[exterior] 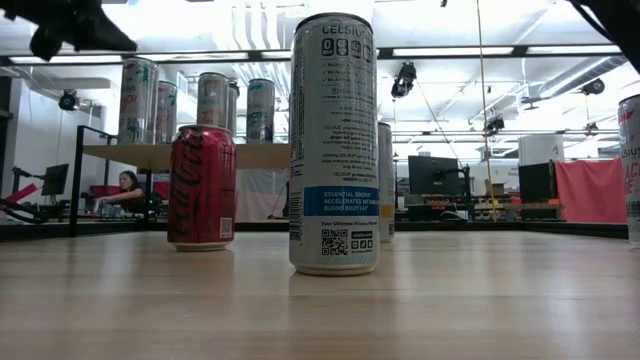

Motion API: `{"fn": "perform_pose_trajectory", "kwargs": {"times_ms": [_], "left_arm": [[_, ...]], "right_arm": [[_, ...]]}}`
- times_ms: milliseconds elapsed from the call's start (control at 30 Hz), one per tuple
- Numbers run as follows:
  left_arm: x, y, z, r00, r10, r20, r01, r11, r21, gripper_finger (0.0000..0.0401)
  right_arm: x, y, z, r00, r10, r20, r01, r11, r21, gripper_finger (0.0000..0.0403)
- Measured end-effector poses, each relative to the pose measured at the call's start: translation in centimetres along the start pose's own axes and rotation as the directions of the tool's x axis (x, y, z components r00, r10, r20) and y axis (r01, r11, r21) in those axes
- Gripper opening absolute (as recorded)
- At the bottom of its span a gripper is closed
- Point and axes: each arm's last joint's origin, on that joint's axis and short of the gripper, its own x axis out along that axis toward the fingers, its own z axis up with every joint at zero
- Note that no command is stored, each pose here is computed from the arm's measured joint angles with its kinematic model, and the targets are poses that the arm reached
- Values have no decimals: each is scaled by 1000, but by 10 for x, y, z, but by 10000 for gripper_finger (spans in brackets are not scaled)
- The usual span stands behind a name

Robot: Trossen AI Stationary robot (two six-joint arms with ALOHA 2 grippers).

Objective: Place canned beverage on shelf
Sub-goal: Put the top white pink soda can on the shelf aligned with the other white pink soda can

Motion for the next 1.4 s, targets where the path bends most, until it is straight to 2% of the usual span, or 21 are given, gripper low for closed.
{"fn": "perform_pose_trajectory", "kwargs": {"times_ms": [133, 233, 367, 467, 533, 700, 767, 900, 1167, 1400], "left_arm": [[-2, 2, 15, 1000, 10, 19, -11, 998, 59, 0], [-4, 6, 25, 997, 55, 46, -59, 995, 78, 0], [-6, 9, 34, 998, 38, 45, -41, 996, 85, 0], [-8, 12, 40, 999, 25, 46, -28, 997, 68, 0], [-8, 13, 41, 999, -5, 34, 2, 995, 96, 0], [-7, 8, 23, 980, -179, -91, 193, 966, 173, 0], [-5, 5, 15, 986, -145, -89, 158, 974, 163, 0], [-1, 3, -1, 1000, 10, -23, -7, 991, 130, 0], [2, 2, -16, 996, 88, 17, -89, 993, 81, 0], [4, 1, -29, 981, 178, 80, -185, 979, 91, 0]], "right_arm": [[21, -1, -4, 996, -36, 79, 35, 999, 14, 131], [39, -3, -10, 991, -14, 132, 9, 999, 32, 76], [62, -4, -22, 984, -6, 177, -1, 999, 39, 18], [75, -6, -30, 981, -26, 191, 17, 999, 46, 13], [80, -8, -34, 981, -32, 191, 23, 999, 48, 13], [83, -10, -39, 987, -55, 150, 50, 998, 37, 13], [81, -11, -39, 989, -75, 127, 74, 997, 11, 13], [73, -13, -34, 990, -84, 115, 85, 996, -4, 13], [72, -15, -38, 994, -91, 60, 92, 996, -22, 13], [73, -18, -40, 994, -94, 48, 97, 994, -50, 13]]}}
